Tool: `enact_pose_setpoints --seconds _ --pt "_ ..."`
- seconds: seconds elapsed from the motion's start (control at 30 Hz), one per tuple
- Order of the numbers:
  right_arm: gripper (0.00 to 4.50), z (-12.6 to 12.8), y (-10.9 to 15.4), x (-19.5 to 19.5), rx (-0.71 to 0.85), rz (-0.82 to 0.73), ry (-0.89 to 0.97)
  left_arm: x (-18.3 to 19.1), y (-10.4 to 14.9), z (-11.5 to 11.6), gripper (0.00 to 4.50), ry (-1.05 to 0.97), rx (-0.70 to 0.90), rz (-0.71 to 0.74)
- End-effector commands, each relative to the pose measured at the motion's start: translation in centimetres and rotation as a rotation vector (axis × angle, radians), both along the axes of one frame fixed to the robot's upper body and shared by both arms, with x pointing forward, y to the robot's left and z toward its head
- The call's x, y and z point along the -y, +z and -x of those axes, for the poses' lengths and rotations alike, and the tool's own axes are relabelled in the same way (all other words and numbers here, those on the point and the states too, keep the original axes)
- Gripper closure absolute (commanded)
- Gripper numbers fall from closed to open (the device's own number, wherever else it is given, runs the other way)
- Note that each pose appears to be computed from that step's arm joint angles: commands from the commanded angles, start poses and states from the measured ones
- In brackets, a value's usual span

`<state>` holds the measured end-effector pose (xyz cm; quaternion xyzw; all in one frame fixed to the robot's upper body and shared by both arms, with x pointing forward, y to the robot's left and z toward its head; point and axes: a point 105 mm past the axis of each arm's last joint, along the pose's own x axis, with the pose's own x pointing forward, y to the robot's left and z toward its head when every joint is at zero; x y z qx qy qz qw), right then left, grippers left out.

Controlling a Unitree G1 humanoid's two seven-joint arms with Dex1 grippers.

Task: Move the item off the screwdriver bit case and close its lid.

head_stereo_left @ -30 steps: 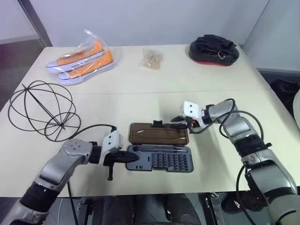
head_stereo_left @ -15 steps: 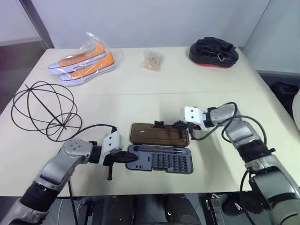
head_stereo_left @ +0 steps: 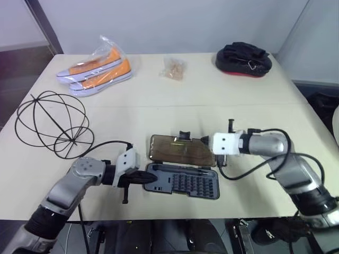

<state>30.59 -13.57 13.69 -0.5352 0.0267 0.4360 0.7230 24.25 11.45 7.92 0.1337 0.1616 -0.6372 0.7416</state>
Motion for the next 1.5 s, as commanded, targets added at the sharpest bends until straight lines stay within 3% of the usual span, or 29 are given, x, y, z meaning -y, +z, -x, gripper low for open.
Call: enact_pose_setpoints --seconds 0.03,0.17,0.5,0.77,0.97,1.03,1.2,1.5 --pt "4.48 0.7 1.5 -0.2 0.103 0.015 -0.010 -0.3 -1.8 0.7 4.50 0.030 -0.090 -0.033" --pt "4.48 1.3 2.3 -0.8 0.153 -0.005 0.001 -0.2 -1.6 0.7 4.50 0.051 -0.096 -0.024" --pt "4.48 0.0 2.8 -0.7 0.183 0.021 0.037 -0.3 0.0 1.0 4.50 0.038 -0.129 0.043" --pt "4.48 0.6 3.2 -0.6 0.220 0.036 0.071 -3.3 4.6 1.4 4.50 0.120 -0.182 0.128" --pt "4.48 0.7 3.1 -0.2 0.230 0.047 0.074 -5.6 8.0 -2.5 4.50 0.322 -0.081 0.231" --pt "4.48 0.9 3.2 -0.5 0.235 0.039 0.086 -5.8 7.0 -5.1 4.50 0.401 0.014 0.182" --pt "4.48 1.2 3.3 -0.8 0.255 0.051 0.112 -3.5 4.8 -8.6 4.50 0.427 0.110 0.120" --pt "4.48 1.4 3.8 -1.0 0.288 0.048 0.114 -0.5 2.8 -9.4 4.50 0.314 0.103 0.089"
